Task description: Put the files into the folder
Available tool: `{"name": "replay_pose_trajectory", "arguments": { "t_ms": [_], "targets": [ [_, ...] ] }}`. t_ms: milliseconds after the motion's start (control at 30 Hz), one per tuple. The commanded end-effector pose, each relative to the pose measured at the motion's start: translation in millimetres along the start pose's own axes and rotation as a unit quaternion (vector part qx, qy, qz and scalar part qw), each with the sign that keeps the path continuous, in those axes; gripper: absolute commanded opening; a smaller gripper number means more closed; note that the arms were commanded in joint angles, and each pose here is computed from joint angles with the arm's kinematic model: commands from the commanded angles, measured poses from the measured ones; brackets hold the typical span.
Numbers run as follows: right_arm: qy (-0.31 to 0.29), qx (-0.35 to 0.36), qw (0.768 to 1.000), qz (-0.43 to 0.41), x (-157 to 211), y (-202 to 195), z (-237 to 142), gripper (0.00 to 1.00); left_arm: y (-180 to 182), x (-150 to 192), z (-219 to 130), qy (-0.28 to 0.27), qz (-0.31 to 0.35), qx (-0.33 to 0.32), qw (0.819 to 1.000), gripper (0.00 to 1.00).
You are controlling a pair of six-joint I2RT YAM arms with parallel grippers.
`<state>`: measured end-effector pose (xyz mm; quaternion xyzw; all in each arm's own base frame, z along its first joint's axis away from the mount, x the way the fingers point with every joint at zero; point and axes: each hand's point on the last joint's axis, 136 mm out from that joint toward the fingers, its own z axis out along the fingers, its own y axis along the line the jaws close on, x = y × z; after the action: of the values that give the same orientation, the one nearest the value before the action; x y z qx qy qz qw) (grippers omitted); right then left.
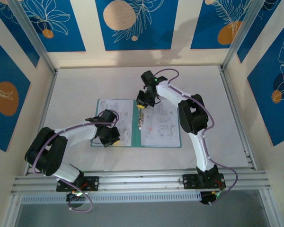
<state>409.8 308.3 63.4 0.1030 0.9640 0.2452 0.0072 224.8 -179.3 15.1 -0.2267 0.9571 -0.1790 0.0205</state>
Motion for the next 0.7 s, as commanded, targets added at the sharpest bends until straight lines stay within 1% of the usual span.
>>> {"name": "replay_pose_trajectory", "arguments": {
  "t_ms": [0,300,400,533,667],
  "targets": [
    [0.022,-0.026,0.999,-0.005,20.8,11.8,-15.6,0.00,35.6,2.6,14.5,0.001,-0.030,-0.056,0.998,0.00],
    [0.050,-0.034,0.998,0.003,60.1,-3.0,-21.6,0.00,31.4,1.4,16.7,0.002,-0.033,-0.047,0.998,0.00],
    [0.047,-0.038,0.998,0.006,67.6,-6.2,-29.0,0.00,30.4,2.0,17.4,0.004,-0.034,-0.044,0.998,0.00],
    [0.018,-0.035,0.999,0.007,68.3,-9.9,-48.9,0.00,28.6,2.0,17.8,0.004,-0.035,-0.040,0.999,0.00],
    [-0.025,-0.018,0.999,0.036,64.5,-24.5,-72.7,0.00,24.4,4.0,19.2,0.007,-0.037,-0.033,0.999,0.00]
  ]
}}
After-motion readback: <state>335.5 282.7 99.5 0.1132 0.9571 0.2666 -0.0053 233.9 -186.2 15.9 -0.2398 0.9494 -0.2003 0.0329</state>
